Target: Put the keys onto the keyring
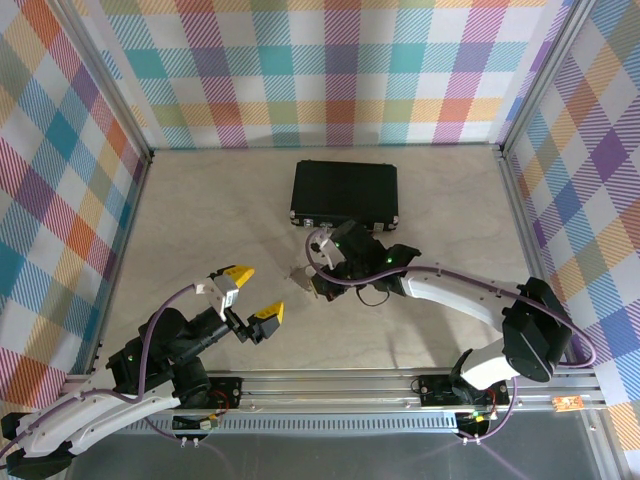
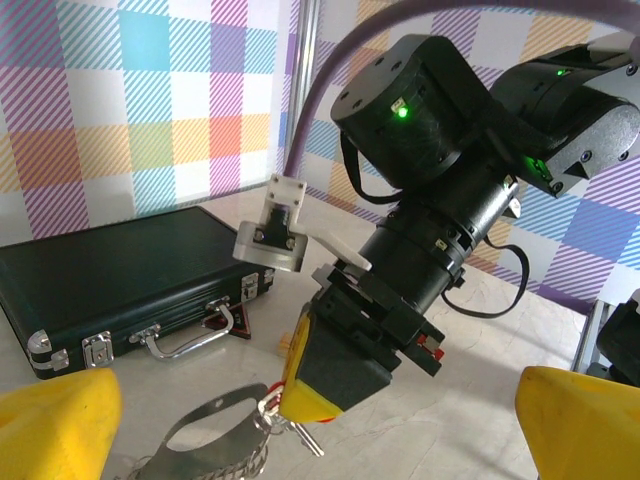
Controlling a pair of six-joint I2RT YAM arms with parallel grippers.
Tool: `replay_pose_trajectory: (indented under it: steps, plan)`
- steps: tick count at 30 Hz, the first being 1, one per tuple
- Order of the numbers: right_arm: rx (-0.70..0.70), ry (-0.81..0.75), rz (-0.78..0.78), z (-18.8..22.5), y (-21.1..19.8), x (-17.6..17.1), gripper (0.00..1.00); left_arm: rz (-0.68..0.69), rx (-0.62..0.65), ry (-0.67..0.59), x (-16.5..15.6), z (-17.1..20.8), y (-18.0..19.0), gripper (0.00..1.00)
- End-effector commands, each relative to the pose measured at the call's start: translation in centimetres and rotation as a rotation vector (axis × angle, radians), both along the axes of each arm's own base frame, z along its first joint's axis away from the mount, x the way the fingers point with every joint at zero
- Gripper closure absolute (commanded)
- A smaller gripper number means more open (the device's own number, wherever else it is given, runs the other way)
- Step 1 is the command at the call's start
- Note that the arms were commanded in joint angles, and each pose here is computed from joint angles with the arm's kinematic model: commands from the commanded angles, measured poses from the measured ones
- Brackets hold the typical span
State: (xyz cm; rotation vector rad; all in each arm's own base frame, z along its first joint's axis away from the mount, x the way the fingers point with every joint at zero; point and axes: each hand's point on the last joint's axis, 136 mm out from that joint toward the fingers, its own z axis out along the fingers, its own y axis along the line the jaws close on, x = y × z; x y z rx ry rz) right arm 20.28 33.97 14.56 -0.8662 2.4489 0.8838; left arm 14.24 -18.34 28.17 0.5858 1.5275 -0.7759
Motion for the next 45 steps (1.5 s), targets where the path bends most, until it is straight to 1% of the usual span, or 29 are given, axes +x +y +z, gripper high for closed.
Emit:
replay_pose_trajectory:
  steps: [1,8,14,27,38,45]
  plan:
    - [-0.003,0.063,0.006,-0.6,-0.7,-1.2,1.0,0.013,-0.032,-0.011,0.1,0.7,0.3,0.0]
    - [-0.04,0.111,-0.01,-2.6,-2.2,-2.4,1.0,0.01,-0.035,-0.009,0.1,0.8,0.1,0.0]
    - [-0.042,0.167,-0.046,-4.6,-3.2,-3.5,1.0,0.007,-0.031,-0.003,0.1,0.6,0.0,0.0]
    - [-0.085,0.243,-0.076,-7.5,-5.5,-5.6,1.0,0.009,-0.029,0.007,0.2,0.2,0.0,0.0]
    - [-0.134,0.29,-0.108,-9.5,-7.9,-7.3,1.0,0.01,-0.03,0.008,0.3,0.1,-0.2,0.0]
    - [-0.135,0.31,-0.137,-10.3,-8.8,-8.0,1.0,0.01,-0.029,0.011,0.4,0.0,-0.4,0.0]
